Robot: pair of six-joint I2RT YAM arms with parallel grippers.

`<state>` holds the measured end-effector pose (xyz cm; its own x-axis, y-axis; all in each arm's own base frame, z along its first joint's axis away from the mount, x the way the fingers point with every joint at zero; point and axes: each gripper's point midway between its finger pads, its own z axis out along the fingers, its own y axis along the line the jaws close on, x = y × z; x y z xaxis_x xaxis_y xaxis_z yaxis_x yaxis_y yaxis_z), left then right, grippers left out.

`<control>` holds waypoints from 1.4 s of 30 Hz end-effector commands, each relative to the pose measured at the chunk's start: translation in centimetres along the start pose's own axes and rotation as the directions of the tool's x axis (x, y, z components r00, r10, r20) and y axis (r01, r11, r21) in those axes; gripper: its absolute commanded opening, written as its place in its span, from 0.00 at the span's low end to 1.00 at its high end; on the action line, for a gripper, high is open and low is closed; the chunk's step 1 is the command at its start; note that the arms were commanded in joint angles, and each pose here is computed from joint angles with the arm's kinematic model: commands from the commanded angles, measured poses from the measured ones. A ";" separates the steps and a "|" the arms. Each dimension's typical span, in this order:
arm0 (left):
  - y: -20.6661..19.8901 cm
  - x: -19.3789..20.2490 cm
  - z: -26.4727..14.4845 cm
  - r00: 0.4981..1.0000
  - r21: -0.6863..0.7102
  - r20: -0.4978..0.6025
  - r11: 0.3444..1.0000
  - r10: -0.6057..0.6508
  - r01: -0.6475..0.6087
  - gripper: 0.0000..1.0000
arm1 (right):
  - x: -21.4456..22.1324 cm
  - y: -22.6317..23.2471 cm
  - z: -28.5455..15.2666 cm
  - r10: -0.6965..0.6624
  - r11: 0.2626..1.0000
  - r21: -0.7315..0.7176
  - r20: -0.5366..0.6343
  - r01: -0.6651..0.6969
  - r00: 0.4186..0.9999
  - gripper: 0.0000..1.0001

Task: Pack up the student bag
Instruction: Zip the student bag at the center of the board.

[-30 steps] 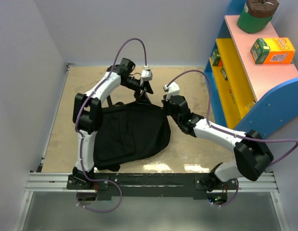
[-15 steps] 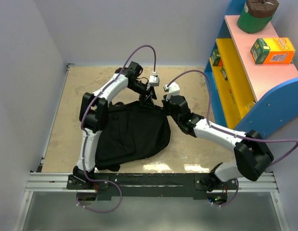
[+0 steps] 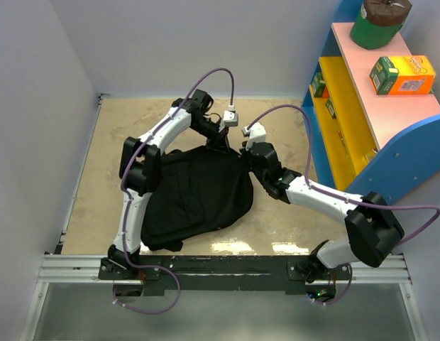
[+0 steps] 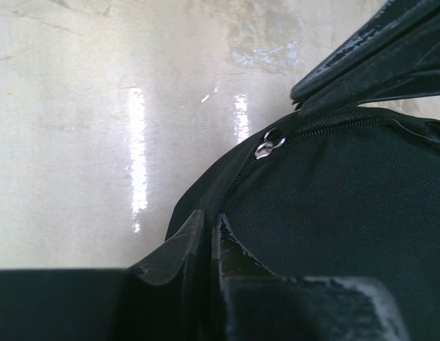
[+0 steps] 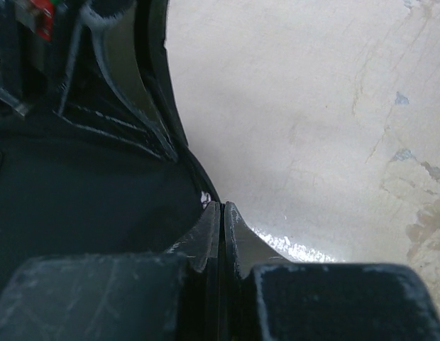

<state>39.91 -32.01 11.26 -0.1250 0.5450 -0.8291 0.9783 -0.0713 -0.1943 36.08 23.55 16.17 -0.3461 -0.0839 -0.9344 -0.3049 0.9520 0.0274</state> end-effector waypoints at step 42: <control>1.1 2.8 -10.0 0.977 -0.310 0.088 0.927 -0.195 0.213 0.00 | 6.1 6.5 -7.5 0.163 0.978 -0.109 -0.114 -0.176 0.980 0.00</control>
<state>45.08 -15.94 10.86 -0.4140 0.4702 -0.7795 0.8788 0.4297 -0.2076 26.34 28.04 12.47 -0.4829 0.0029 -0.8757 -0.3606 0.9106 0.2019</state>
